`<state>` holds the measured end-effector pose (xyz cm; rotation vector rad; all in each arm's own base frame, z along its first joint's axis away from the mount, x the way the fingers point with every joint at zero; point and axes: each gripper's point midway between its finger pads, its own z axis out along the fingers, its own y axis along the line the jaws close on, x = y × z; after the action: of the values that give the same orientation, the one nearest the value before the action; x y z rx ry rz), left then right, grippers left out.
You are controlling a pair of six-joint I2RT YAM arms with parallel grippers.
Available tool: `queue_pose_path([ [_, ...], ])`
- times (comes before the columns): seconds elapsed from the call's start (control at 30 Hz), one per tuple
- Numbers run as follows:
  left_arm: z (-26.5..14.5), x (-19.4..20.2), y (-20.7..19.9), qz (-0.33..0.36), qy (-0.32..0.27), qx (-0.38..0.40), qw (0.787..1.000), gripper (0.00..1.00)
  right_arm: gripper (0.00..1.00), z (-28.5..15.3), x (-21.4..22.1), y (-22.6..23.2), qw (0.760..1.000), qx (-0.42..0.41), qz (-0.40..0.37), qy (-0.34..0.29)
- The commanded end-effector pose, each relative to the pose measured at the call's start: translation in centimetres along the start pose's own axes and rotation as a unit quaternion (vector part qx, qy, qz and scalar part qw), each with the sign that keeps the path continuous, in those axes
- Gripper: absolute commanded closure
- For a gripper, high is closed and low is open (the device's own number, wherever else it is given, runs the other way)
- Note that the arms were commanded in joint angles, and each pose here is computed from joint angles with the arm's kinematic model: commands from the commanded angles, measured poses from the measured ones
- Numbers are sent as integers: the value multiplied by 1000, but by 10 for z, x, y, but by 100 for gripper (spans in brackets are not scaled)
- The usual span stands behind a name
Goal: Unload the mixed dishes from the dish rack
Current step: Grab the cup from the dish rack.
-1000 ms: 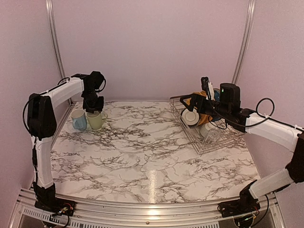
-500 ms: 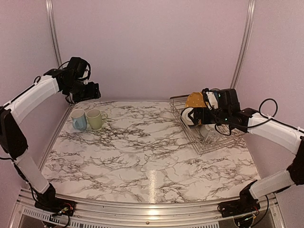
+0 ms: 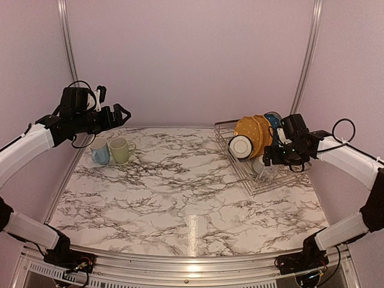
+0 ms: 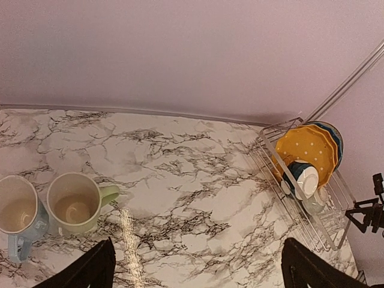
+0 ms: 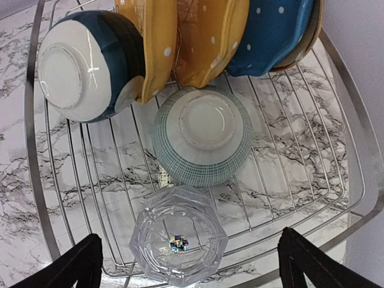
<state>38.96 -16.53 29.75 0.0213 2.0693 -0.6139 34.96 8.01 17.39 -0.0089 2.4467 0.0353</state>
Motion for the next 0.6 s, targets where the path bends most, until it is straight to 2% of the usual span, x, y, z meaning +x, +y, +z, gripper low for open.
queue_pose_path([
  [0.0,-2,-14,-16,-13,-30,43,999,1,2,10,20,-1,998,3,2,60],
  [0.23,10,12,-18,-42,6,74,996,1,6,33,39,-2,996,11,-6,93],
  [0.37,20,33,-16,-64,27,83,994,1,8,42,40,0,996,7,-12,88],
  [0.57,30,51,-22,-77,52,90,992,1,17,53,40,4,995,4,-7,96],
])
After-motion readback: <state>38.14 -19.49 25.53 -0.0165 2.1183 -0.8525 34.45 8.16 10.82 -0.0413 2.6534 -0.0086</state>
